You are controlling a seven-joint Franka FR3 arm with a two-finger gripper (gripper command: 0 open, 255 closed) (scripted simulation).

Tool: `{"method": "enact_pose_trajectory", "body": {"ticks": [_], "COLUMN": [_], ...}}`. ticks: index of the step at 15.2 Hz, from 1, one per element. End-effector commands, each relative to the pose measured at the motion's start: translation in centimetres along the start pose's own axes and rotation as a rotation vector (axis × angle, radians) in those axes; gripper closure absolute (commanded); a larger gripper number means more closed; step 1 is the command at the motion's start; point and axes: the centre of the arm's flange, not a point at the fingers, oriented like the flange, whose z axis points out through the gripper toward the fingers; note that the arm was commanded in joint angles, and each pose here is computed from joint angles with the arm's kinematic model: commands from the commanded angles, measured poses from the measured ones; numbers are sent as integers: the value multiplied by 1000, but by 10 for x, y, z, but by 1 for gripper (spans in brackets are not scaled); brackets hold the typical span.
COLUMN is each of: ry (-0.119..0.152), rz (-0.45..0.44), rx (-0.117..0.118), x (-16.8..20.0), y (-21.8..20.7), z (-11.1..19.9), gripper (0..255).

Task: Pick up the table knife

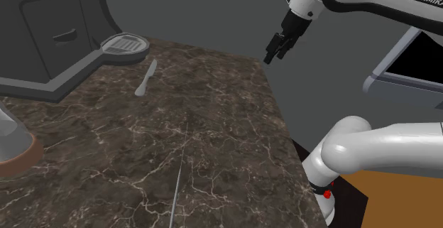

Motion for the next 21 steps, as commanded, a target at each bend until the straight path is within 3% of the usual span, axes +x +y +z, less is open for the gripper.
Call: {"method": "enact_pose_trajectory", "body": {"ticks": [1,21], "ry": [0,-57], "rz": [0,444], "rx": [0,51], "x": [0,138], "y": [0,-207], "z": [0,70], "gripper": [0,0]}}
